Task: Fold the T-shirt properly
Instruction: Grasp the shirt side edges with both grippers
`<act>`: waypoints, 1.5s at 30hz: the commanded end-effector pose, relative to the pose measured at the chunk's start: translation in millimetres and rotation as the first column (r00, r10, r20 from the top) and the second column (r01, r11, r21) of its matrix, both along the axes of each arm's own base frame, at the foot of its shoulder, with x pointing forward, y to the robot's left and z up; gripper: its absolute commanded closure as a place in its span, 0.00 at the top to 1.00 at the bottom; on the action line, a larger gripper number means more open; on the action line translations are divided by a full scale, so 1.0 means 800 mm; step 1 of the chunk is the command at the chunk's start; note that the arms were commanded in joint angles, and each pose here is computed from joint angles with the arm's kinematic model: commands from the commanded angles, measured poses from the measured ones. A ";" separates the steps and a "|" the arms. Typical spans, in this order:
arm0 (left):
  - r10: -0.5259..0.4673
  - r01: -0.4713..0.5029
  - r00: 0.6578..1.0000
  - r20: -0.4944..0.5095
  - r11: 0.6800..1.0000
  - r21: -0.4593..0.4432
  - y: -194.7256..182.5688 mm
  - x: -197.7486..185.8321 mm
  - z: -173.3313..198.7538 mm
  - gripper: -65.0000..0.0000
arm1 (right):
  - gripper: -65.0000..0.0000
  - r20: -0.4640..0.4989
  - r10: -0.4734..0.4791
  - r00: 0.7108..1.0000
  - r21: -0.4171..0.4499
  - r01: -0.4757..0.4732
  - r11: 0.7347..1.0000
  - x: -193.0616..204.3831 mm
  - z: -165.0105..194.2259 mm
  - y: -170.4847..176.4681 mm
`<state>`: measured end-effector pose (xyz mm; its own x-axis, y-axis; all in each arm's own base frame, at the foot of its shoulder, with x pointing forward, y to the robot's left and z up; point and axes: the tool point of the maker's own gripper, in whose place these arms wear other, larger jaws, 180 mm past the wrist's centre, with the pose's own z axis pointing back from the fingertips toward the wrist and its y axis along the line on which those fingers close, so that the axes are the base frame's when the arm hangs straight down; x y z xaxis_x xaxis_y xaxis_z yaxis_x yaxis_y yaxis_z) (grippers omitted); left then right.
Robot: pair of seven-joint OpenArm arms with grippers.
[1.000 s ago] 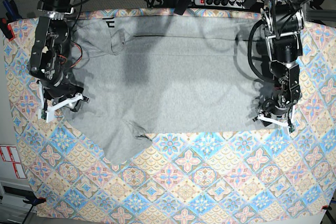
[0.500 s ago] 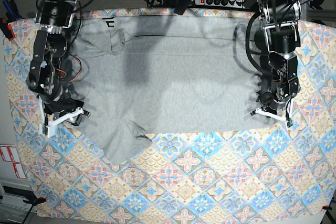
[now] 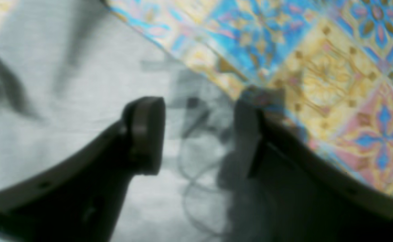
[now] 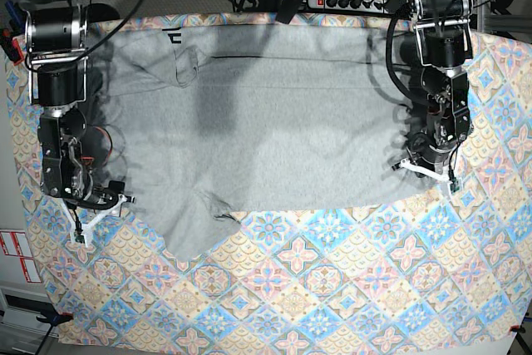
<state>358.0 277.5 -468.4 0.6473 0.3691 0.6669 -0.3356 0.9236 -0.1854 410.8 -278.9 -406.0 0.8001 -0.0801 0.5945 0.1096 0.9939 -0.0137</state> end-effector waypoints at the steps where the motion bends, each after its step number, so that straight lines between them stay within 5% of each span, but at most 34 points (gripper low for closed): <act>1: 0.001 -0.001 1.000 0.031 1.000 0.014 0.007 0.014 0.016 0.00 | 0.54 0.070 0.000 0.998 -0.043 0.003 0.999 0.025 0.029 -0.016; 6: 0.001 -0.002 1.000 0.016 1.000 0.017 0.009 0.005 0.010 0.00 | 0.56 0.037 0.050 0.998 -0.160 -0.043 0.986 0.027 0.008 -0.027; 9: 0.003 -0.003 1.000 0.004 1.000 0.017 0.010 -0.002 0.004 0.00 | 0.56 0.018 0.172 0.985 -0.173 -0.167 0.971 0.026 -0.006 -0.010; 14: 0.003 -0.003 1.000 0.003 1.000 0.017 0.010 -0.003 0.003 0.00 | 0.56 -0.028 0.343 0.939 -0.207 -0.341 0.917 0.015 -0.031 -0.002; 20: 0.003 -0.003 1.000 0.003 1.000 0.017 0.010 -0.003 0.003 0.00 | 0.56 -0.050 0.386 0.921 -0.284 -0.383 0.879 0.011 -0.042 -0.016; 39: 0.066 -0.066 0.998 0.019 0.998 -0.001 0.028 -0.007 0.007 0.00 | 0.56 0.013 0.333 0.943 -0.247 -0.319 0.915 0.011 -0.063 -0.040; 45: 0.066 -0.066 0.998 0.019 0.998 0.001 0.029 -0.007 0.008 0.00 | 0.48 0.028 0.434 0.901 -0.073 -0.431 0.899 0.000 -0.080 0.024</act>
